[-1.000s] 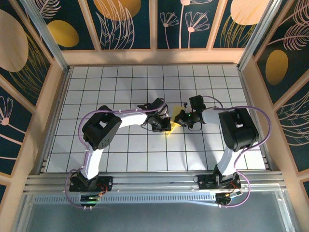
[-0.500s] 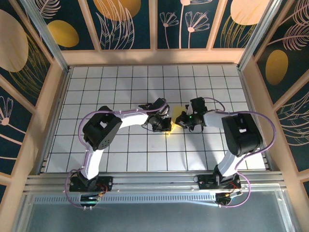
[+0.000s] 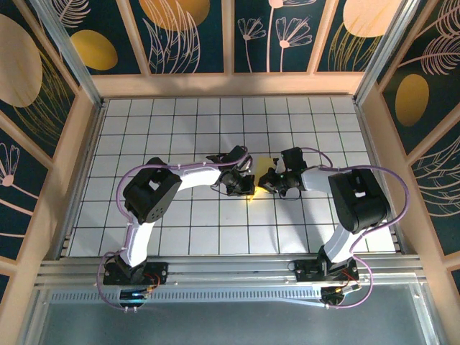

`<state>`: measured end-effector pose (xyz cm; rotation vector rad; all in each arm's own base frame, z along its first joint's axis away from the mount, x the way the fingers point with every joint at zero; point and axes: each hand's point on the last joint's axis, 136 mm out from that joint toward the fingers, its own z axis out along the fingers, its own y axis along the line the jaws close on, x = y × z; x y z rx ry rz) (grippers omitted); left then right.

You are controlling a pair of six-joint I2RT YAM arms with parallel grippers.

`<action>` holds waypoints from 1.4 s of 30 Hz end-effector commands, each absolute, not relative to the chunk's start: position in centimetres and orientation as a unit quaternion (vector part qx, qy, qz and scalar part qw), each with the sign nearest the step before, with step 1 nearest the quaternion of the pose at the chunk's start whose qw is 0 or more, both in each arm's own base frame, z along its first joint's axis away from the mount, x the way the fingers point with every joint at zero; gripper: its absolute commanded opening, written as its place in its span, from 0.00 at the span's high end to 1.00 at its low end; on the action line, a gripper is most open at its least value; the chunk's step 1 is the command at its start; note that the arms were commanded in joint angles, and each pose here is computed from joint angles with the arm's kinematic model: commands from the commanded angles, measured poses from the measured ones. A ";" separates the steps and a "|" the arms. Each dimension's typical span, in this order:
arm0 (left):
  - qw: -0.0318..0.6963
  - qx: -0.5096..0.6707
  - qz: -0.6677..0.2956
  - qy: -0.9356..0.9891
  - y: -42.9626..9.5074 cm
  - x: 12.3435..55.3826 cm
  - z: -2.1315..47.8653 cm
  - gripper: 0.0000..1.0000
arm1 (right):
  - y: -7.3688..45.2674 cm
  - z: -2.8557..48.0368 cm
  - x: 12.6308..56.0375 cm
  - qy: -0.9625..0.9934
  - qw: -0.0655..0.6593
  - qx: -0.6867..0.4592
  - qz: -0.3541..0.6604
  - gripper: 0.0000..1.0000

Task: Fold a paper plane with a square sheet of paper (fold left side to right side)
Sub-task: Fold the wing for the fifth time at the center of the table.

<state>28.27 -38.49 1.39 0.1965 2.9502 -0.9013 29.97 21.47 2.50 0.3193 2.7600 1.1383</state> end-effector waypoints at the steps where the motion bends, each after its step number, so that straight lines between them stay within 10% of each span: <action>1: -0.010 0.049 -0.222 0.974 -35.8 26.8 -1.8 1.00 | 22.0 2.3 29.7 0.914 0.063 0.102 0.388 1.00; 24: 0.026 0.058 -0.379 0.923 -40.3 27.6 6.4 1.00 | 18.6 -4.1 26.3 0.946 0.014 0.133 0.294 1.00; 42: -0.001 0.029 -0.377 0.926 -39.4 27.6 2.5 1.00 | 19.0 -3.7 26.4 0.945 0.011 0.128 0.302 1.00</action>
